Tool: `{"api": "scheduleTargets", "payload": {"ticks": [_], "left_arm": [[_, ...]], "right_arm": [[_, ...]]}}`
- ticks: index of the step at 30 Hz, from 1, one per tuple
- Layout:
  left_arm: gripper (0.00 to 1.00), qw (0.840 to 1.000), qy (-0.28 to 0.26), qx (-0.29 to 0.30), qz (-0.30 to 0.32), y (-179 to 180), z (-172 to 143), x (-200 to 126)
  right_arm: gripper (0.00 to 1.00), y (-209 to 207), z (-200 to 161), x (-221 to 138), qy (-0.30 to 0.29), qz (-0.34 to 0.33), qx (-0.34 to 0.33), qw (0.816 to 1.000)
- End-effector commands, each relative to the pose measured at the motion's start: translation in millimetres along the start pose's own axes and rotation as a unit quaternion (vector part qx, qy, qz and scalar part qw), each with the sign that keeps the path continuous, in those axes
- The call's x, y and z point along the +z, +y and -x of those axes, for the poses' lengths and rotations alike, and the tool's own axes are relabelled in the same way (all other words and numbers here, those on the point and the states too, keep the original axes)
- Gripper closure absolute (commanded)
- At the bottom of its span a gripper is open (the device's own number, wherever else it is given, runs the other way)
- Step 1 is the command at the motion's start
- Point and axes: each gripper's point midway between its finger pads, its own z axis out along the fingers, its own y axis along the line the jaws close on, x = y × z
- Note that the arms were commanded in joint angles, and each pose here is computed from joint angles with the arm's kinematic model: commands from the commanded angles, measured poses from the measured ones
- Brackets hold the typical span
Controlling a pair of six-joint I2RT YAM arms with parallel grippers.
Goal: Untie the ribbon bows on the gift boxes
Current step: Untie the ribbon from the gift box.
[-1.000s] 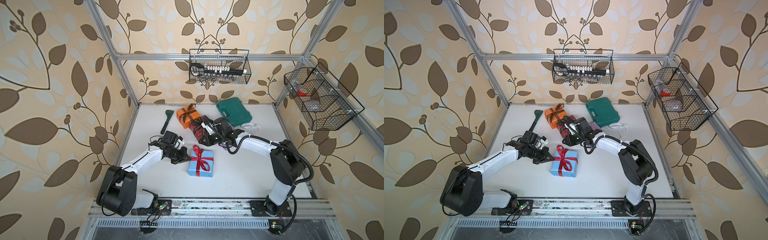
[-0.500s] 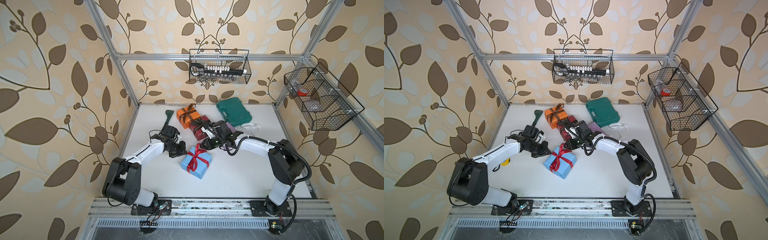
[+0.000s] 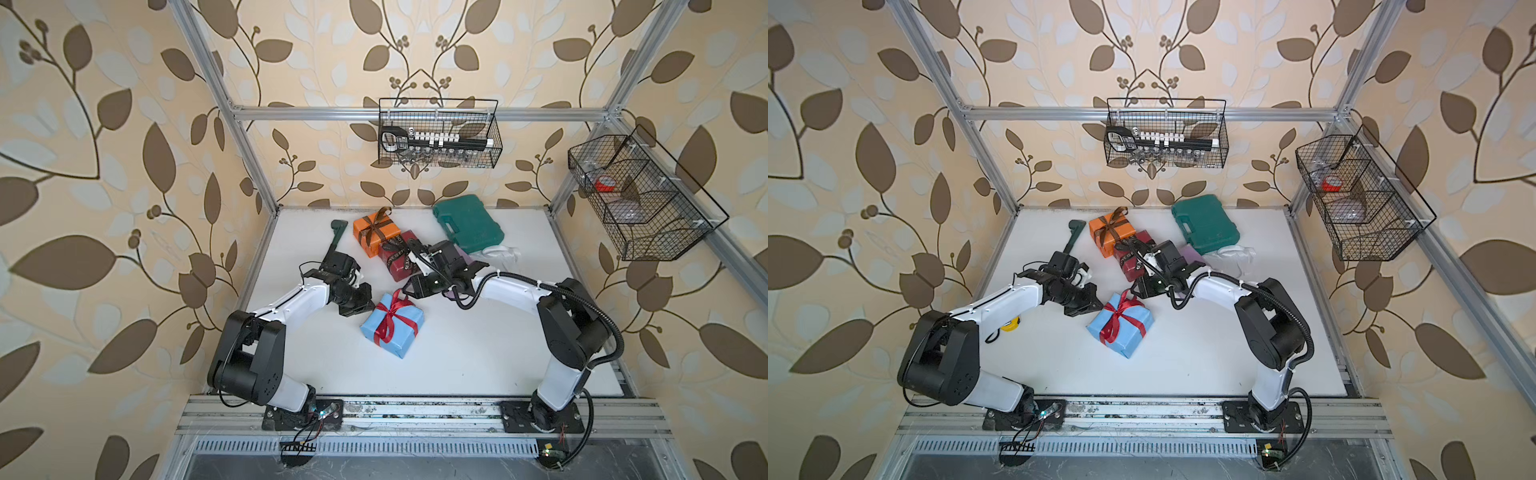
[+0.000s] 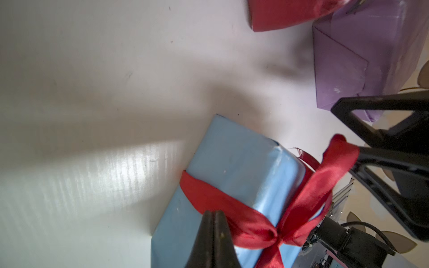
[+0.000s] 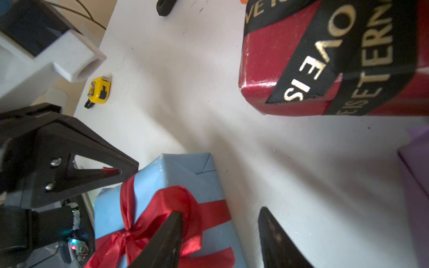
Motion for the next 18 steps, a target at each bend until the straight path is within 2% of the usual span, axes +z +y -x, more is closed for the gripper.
{"api": "scheduleTargets", "payload": {"ticks": [1, 9, 10, 15, 18], "left_arm": [[1.0, 1.0, 0.004, 0.0, -0.011, -2, -6, -2], [1.0, 1.0, 0.007, -0.004, -0.016, -2, -8, -1], [1.0, 1.0, -0.006, 0.005, -0.023, -7, -6, -9], [1.0, 1.0, -0.009, 0.004, -0.023, -7, -7, -10], [1.0, 1.0, -0.008, 0.003, -0.022, -6, -7, -9]], "right_arm": [[0.41, 13, -5, -14, -0.006, 0.028, 0.001, 1.0], [0.34, 39, -30, -4, 0.024, 0.088, -0.016, 0.996], [0.34, 40, -31, -3, 0.024, 0.09, -0.016, 0.996], [0.35, 45, -31, -1, 0.021, 0.103, -0.017, 0.994], [0.39, 47, -37, 4, 0.029, 0.103, -0.018, 0.994]]}}
